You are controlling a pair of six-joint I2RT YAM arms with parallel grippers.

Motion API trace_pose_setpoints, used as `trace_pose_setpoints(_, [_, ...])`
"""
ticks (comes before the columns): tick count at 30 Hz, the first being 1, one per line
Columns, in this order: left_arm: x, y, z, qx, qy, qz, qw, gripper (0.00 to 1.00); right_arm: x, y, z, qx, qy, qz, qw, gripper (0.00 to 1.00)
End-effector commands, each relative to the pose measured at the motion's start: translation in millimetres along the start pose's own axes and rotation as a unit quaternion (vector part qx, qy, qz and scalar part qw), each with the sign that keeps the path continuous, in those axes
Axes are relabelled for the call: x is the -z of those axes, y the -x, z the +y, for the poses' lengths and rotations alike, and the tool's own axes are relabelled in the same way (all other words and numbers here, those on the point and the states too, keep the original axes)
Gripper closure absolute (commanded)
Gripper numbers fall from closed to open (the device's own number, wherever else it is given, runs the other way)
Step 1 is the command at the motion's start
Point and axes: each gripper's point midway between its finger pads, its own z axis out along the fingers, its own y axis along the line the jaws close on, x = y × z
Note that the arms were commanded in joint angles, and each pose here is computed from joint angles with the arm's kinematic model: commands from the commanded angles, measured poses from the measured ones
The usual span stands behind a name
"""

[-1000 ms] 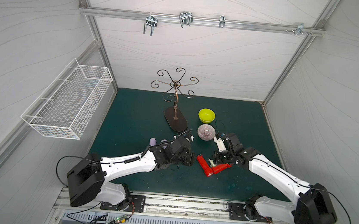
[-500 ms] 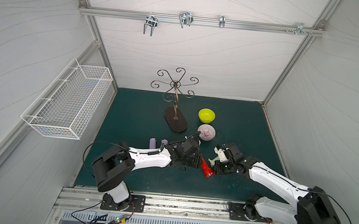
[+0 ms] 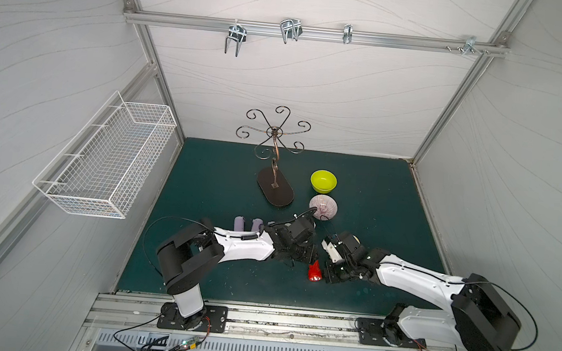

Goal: Close the plug at the bottom of the flashlight
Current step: Adjust the flashlight at the center of the board, then pick up the flashlight from the center of the board.

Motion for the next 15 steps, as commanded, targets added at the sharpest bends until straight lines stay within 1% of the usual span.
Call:
trace_pose_setpoints(1, [-0.4,10.7,-9.7,-0.010,0.001,-0.007,1.000,0.49,8.2,8.6,1.9,0.002,-0.005,-0.024,1.000,1.00])
trace_pose_setpoints(4, [-2.7,9.6,-5.5,-0.022,0.028,0.001,0.999,0.49,15.1,11.2,1.5,0.001,-0.006,-0.035,0.999,0.99])
trace_pose_setpoints(7, [-6.3,8.9,-4.2,-0.044,0.066,0.011,0.997,0.49,25.8,14.3,-3.0,-0.001,-0.012,-0.049,0.999,0.95])
trace_pose_setpoints(11, [-13.1,11.0,-2.1,-0.060,0.101,0.019,0.993,0.49,46.8,19.2,-16.3,-0.015,-0.020,-0.075,0.997,0.94])
trace_pose_setpoints(15, [-18.1,11.4,7.2,-0.078,0.149,0.035,0.985,0.49,70.0,21.8,-28.1,-0.023,-0.031,-0.105,0.994,0.91])
